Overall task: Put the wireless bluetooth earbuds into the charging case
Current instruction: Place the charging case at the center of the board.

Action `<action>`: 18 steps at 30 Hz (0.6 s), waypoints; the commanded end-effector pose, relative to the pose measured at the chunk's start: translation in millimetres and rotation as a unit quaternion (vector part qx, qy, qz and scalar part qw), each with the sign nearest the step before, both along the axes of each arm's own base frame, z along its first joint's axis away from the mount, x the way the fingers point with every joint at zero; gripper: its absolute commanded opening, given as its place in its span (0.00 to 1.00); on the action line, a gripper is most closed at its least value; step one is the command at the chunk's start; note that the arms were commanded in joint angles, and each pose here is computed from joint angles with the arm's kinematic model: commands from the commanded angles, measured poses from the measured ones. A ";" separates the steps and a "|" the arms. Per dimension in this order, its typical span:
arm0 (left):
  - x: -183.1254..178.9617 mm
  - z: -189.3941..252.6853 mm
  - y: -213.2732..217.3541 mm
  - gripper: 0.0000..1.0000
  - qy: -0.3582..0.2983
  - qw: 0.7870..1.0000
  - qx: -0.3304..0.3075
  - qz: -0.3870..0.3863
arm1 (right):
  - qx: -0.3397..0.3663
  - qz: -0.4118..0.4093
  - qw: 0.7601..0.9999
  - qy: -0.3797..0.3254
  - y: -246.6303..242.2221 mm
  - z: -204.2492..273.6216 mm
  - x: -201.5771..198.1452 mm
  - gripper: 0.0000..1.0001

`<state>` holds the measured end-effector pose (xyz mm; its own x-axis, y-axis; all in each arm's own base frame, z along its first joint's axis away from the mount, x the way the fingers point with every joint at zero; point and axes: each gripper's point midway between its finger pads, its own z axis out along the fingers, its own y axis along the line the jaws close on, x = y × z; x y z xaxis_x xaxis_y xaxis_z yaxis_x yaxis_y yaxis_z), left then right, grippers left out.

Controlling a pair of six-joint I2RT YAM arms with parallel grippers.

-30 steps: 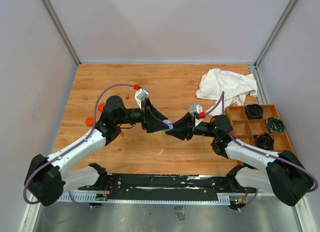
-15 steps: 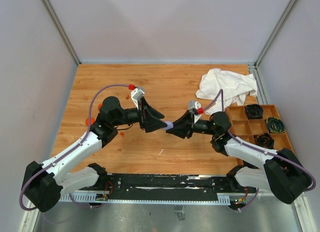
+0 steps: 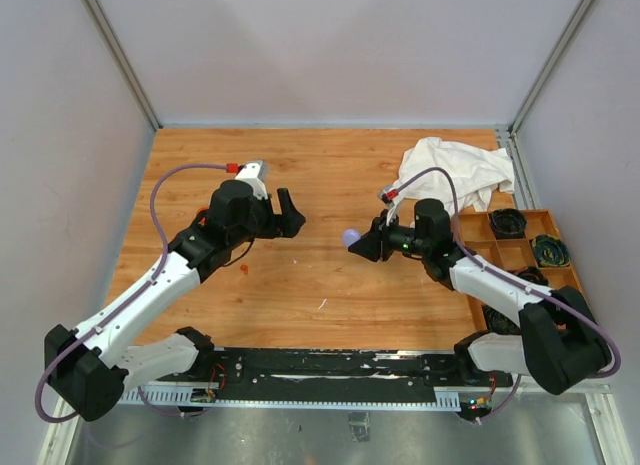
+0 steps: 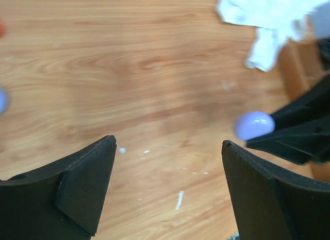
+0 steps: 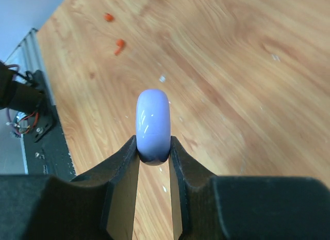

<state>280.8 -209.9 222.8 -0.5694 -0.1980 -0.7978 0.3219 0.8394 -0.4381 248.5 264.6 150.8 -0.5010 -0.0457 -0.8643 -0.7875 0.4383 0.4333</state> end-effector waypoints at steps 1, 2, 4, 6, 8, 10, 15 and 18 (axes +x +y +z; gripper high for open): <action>9.5 -25.6 65.4 0.90 0.043 0.983 0.122 0.133 | -0.042 -0.066 0.993 0.089 -27.0 -29.6 17.4 0.05; 9.7 -25.9 72.4 0.90 0.047 0.980 0.134 0.143 | -0.051 -0.078 0.990 0.110 -32.4 -38.5 20.0 0.06; 11.7 -22.6 86.7 0.91 0.044 0.974 0.151 0.163 | -0.063 -0.100 0.983 0.139 -43.1 -50.7 26.6 0.06; 15.2 -17.0 100.1 0.92 0.034 0.969 0.162 0.184 | -0.072 -0.120 0.976 0.167 -52.2 -62.9 32.0 0.05; 18.5 -13.0 112.9 0.92 0.025 0.963 0.174 0.203 | -0.077 -0.134 0.969 0.191 -59.4 -73.2 35.8 0.05; 22.0 -13.1 125.1 0.93 0.018 0.955 0.189 0.227 | -0.082 -0.148 0.963 0.211 -66.2 -82.9 39.9 0.05; 25.6 -34.2 141.2 0.94 0.030 0.945 0.206 0.254 | -0.092 -0.170 0.947 0.256 -77.7 -103.0 48.6 0.07; 26.8 -45.0 148.8 0.94 0.043 0.941 0.210 0.262 | -0.100 -0.181 0.941 0.270 -83.0 -113.1 51.2 0.08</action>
<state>304.3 -80.1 187.8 -0.5514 -0.1451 -0.8215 -0.1427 0.9866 -0.0785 289.7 190.0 41.0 -0.8635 0.0426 -0.5026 -0.3176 0.7282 0.6073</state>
